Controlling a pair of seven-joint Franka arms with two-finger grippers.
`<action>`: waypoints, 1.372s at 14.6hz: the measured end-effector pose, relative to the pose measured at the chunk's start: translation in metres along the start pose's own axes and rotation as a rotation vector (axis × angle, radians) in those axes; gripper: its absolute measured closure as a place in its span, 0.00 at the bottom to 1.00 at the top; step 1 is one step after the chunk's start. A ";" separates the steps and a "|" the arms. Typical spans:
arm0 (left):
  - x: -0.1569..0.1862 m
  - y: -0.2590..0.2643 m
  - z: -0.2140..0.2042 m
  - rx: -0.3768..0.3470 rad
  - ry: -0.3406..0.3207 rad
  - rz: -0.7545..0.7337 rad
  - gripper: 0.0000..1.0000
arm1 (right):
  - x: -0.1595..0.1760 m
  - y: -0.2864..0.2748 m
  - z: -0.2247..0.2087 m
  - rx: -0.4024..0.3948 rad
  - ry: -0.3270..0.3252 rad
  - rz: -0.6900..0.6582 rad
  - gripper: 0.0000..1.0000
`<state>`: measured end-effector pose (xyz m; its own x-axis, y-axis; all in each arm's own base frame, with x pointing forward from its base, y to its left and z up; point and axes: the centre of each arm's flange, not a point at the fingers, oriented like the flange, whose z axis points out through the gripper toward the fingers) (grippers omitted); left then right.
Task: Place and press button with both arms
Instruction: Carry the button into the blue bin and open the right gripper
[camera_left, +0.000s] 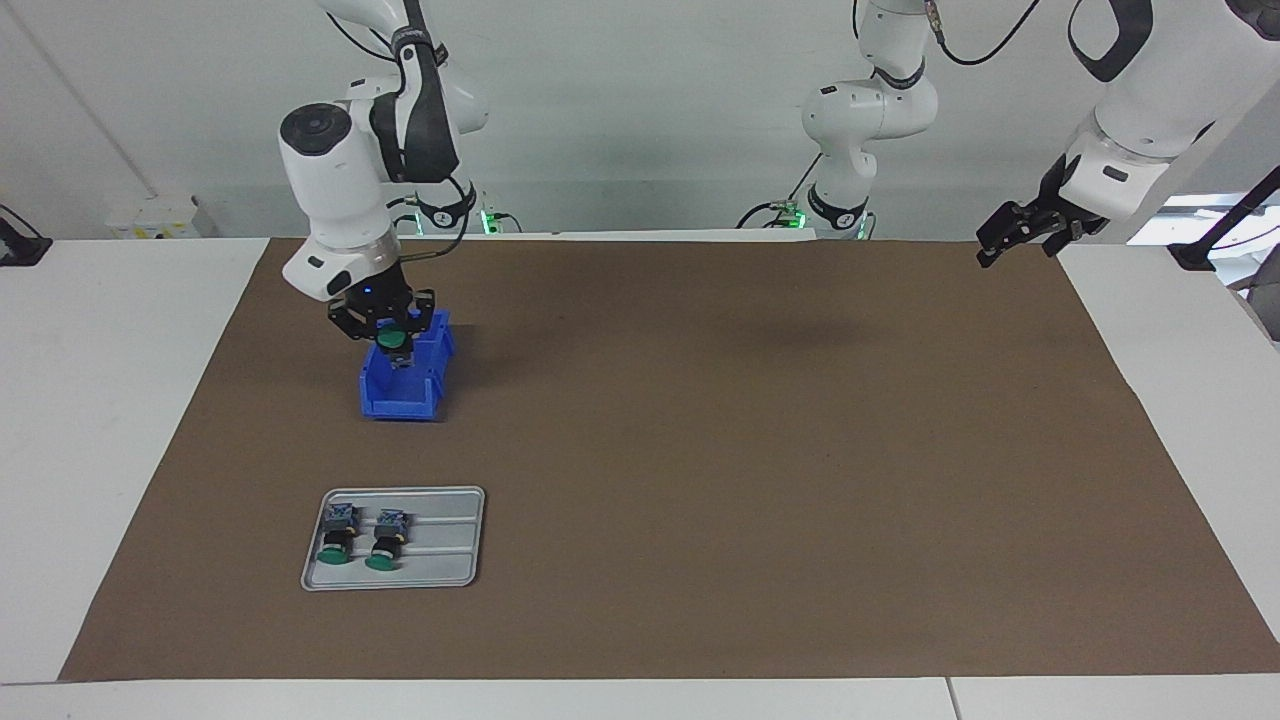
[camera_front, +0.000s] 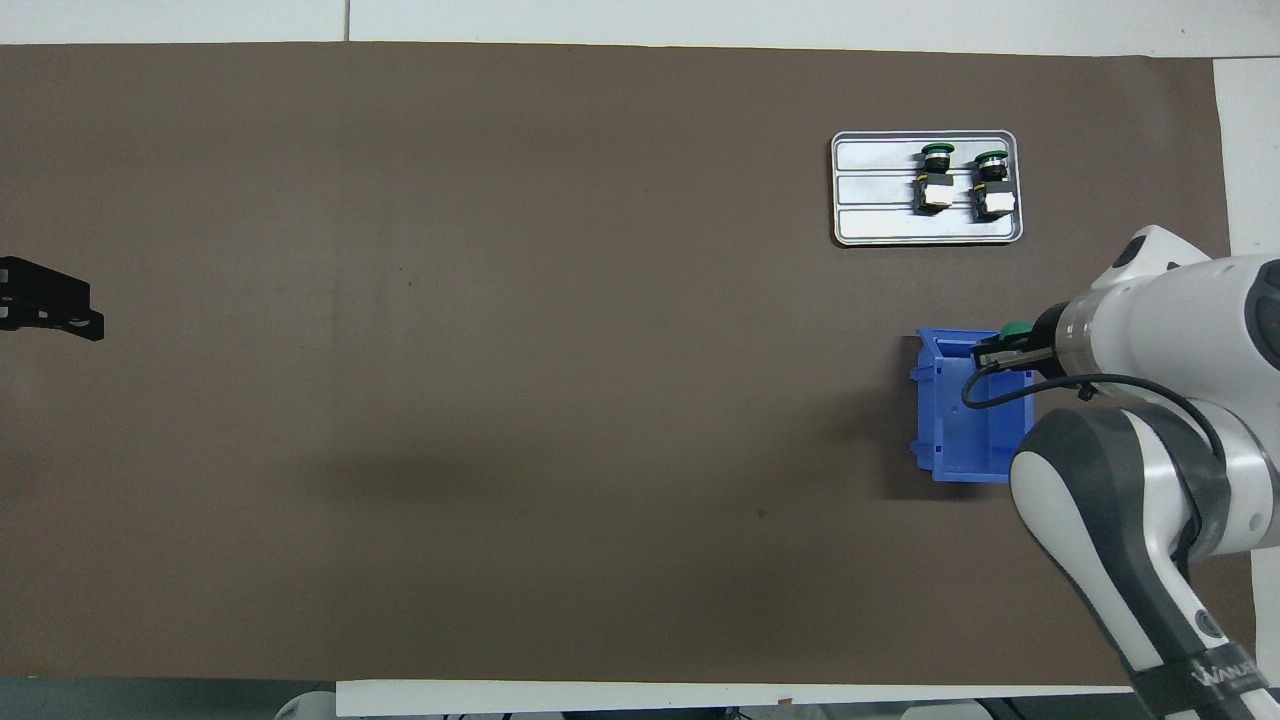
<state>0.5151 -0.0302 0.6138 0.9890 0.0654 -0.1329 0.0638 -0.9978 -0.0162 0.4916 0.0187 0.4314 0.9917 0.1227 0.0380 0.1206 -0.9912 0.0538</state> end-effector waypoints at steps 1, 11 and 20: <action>0.000 0.000 0.000 0.000 0.000 0.000 0.00 | -0.003 0.010 0.008 0.027 -0.015 0.041 0.65; 0.000 0.001 0.000 0.000 0.000 0.002 0.00 | -0.019 0.011 0.085 0.104 -0.039 0.095 0.65; 0.000 0.001 0.000 0.000 0.000 0.002 0.00 | -0.008 0.014 0.066 0.111 -0.069 0.091 0.00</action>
<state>0.5151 -0.0310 0.6138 0.9891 0.0639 -0.1326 0.0622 -0.9979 -0.0163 0.4883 0.0010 0.3657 0.9990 0.0326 -0.0307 0.0308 -0.9978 -0.0579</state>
